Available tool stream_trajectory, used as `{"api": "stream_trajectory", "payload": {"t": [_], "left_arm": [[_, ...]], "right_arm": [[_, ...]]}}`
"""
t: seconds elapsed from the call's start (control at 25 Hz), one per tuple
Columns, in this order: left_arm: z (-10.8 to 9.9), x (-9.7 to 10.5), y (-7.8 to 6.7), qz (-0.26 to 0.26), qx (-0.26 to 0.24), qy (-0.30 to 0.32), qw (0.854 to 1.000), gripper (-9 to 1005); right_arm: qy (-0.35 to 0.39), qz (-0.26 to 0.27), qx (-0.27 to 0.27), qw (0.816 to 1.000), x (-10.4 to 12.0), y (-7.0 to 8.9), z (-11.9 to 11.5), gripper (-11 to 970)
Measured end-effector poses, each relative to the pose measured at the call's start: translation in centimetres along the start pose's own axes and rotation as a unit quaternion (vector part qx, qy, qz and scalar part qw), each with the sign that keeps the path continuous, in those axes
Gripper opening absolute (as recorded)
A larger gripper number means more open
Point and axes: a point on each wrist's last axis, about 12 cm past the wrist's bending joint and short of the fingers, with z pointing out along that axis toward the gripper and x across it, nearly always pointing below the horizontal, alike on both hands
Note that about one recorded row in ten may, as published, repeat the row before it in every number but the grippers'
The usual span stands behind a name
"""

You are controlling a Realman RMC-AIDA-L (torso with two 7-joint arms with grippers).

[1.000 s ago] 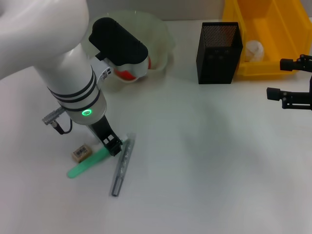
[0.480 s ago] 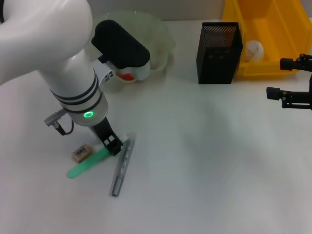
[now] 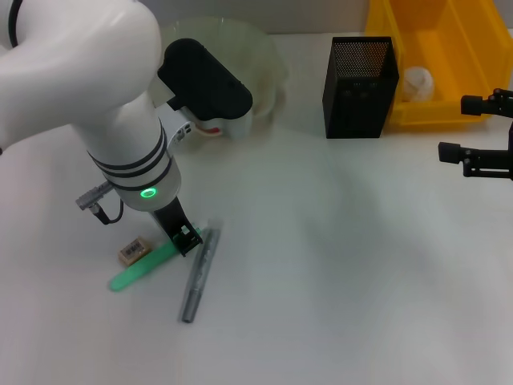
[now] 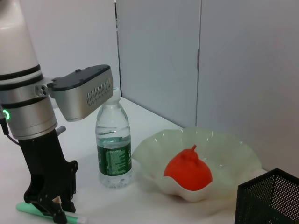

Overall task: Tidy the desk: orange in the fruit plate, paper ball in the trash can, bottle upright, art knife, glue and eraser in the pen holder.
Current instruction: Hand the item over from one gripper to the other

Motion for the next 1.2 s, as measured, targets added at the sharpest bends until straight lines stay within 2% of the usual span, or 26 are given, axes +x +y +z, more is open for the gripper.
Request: {"api": "stream_trajectory", "payload": {"t": [0.24, 0.36, 0.56, 0.6, 0.64, 0.68, 0.72, 0.76, 0.8, 0.92, 1.0, 1.04, 1.08, 1.12, 1.16, 1.2], "left_arm": [[-0.8, 0.0, -0.4, 0.004, 0.004, -0.007, 1.000, 187], [-2.5, 0.4, -0.3, 0.001, 0.009, -0.032, 0.999, 188], [-6.5, 1.4, 0.6, -0.005, 0.035, -0.126, 0.991, 189], [-6.5, 1.4, 0.6, -0.005, 0.035, -0.126, 0.991, 189], [-7.8, 1.6, 0.6, 0.005, 0.063, -0.181, 0.981, 189], [-8.3, 1.6, 0.7, 0.010, 0.075, -0.206, 0.976, 189], [-8.3, 1.6, 0.7, 0.010, 0.075, -0.206, 0.976, 189], [-9.0, 1.5, 1.1, 0.017, 0.092, -0.255, 0.962, 190], [-9.0, 1.5, 1.1, 0.017, 0.092, -0.255, 0.962, 190], [-9.6, 0.9, 1.8, 0.030, 0.095, -0.348, 0.932, 190], [-9.6, 0.9, 1.8, 0.030, 0.095, -0.348, 0.932, 191], [-9.6, 0.5, 2.1, 0.035, 0.092, -0.380, 0.920, 191], [-9.6, 0.5, 2.1, 0.035, 0.092, -0.380, 0.920, 191], [-9.4, -0.6, 2.8, 0.031, 0.091, -0.455, 0.885, 191], [-9.4, -0.6, 2.8, 0.031, 0.091, -0.455, 0.885, 192], [-9.1, -1.4, 3.4, 0.018, 0.088, -0.501, 0.861, 192]], "right_arm": [[0.000, 0.001, 0.000, 1.000, 0.1, 0.0, 0.0, 790], [-0.002, 0.001, 0.002, 1.000, 0.0, 0.0, -0.1, 790], [-0.008, 0.008, 0.010, 1.000, -0.2, -0.2, -0.4, 790], [-0.012, 0.016, 0.015, 1.000, -0.2, -0.3, -0.6, 790], [-0.012, 0.016, 0.015, 1.000, -0.2, -0.3, -0.6, 790], [-0.014, 0.020, 0.017, 1.000, -0.2, -0.3, -0.7, 790], [-0.015, 0.023, 0.020, 0.999, -0.2, -0.4, -0.9, 790], [-0.016, 0.029, 0.024, 0.999, -0.2, -0.4, -1.1, 789], [-0.017, 0.038, 0.032, 0.999, 0.0, -0.5, -1.7, 789], [-0.021, 0.050, 0.046, 0.997, 0.3, -0.5, -2.6, 789], [-0.030, 0.063, 0.057, 0.996, 0.8, -0.4, -3.7, 789], [-0.030, 0.063, 0.057, 0.996, 0.8, -0.4, -3.7, 789], [-0.033, 0.066, 0.058, 0.996, 0.9, -0.3, -4.0, 789], [-0.034, 0.069, 0.058, 0.995, 1.0, -0.1, -4.3, 789], [-0.035, 0.071, 0.059, 0.995, 1.2, 0.0, -4.6, 789], [-0.033, 0.075, 0.060, 0.995, 1.5, 0.3, -4.9, 789]]}}
